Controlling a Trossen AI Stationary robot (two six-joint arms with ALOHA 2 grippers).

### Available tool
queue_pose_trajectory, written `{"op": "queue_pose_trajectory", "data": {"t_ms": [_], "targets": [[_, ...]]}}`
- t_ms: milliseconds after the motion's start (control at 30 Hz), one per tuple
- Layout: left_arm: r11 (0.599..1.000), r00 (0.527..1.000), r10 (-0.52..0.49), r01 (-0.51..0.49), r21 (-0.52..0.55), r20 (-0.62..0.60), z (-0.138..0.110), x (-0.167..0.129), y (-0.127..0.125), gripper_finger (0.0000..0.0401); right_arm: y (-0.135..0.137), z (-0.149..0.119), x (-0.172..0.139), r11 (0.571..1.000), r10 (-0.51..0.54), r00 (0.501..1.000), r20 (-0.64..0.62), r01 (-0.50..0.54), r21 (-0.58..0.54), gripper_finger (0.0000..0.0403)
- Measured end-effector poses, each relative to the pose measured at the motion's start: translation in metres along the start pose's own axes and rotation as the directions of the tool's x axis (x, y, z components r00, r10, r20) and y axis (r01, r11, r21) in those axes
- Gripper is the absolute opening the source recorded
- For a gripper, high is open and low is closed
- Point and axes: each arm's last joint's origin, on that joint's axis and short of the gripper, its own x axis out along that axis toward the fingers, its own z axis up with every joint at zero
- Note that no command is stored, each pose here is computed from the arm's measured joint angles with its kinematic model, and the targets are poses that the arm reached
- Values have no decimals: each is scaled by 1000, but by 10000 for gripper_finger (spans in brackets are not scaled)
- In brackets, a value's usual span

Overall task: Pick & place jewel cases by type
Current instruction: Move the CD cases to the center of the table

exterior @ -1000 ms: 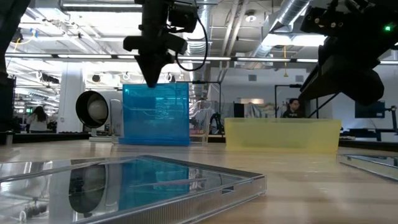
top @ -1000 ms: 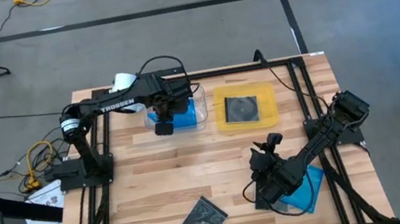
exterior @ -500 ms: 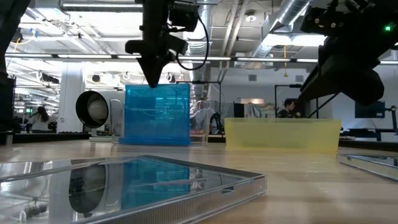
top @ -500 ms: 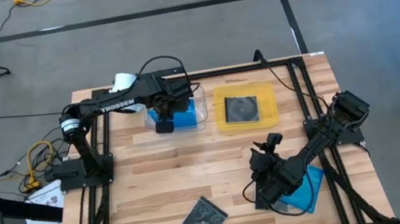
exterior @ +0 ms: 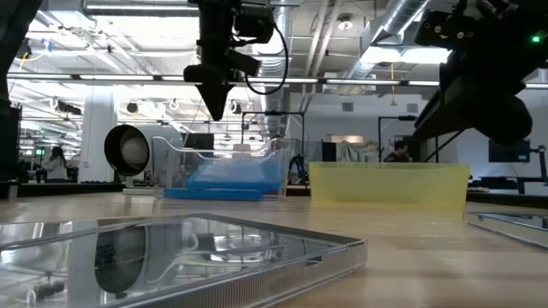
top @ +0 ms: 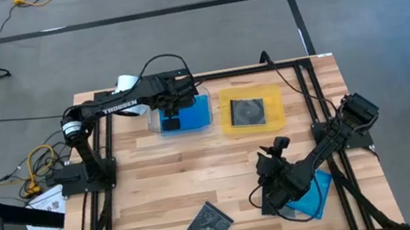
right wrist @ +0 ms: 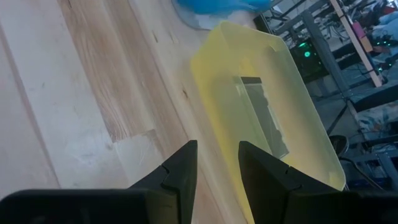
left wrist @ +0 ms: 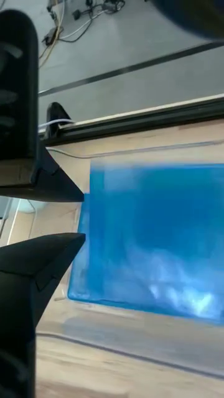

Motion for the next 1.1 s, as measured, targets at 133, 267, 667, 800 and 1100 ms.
{"op": "queue_pose_trajectory", "data": {"t_ms": [133,267,667,800,1100], "targets": [[1000,1000,-2,2,-10,-1,0,0,0,84,0,0,0,1000,5,1000,-9,-5,0,111],[1000,1000,-3,3,-13,-1,0,0,0,84,0,0,0,1000,6,1000,-9,-6,0,111],[985,981,-114,132,-110,160,2,-16,-4,84,-6,-1,-1,998,-27,1000,7,27,50,111],[981,936,-135,172,-89,325,7,-39,-10,84,-20,-2,-10,991,-34,999,-5,34,131,111],[916,727,-377,387,111,574,21,-80,-49,84,-63,0,-46,920,71,995,66,-91,382,111]]}}
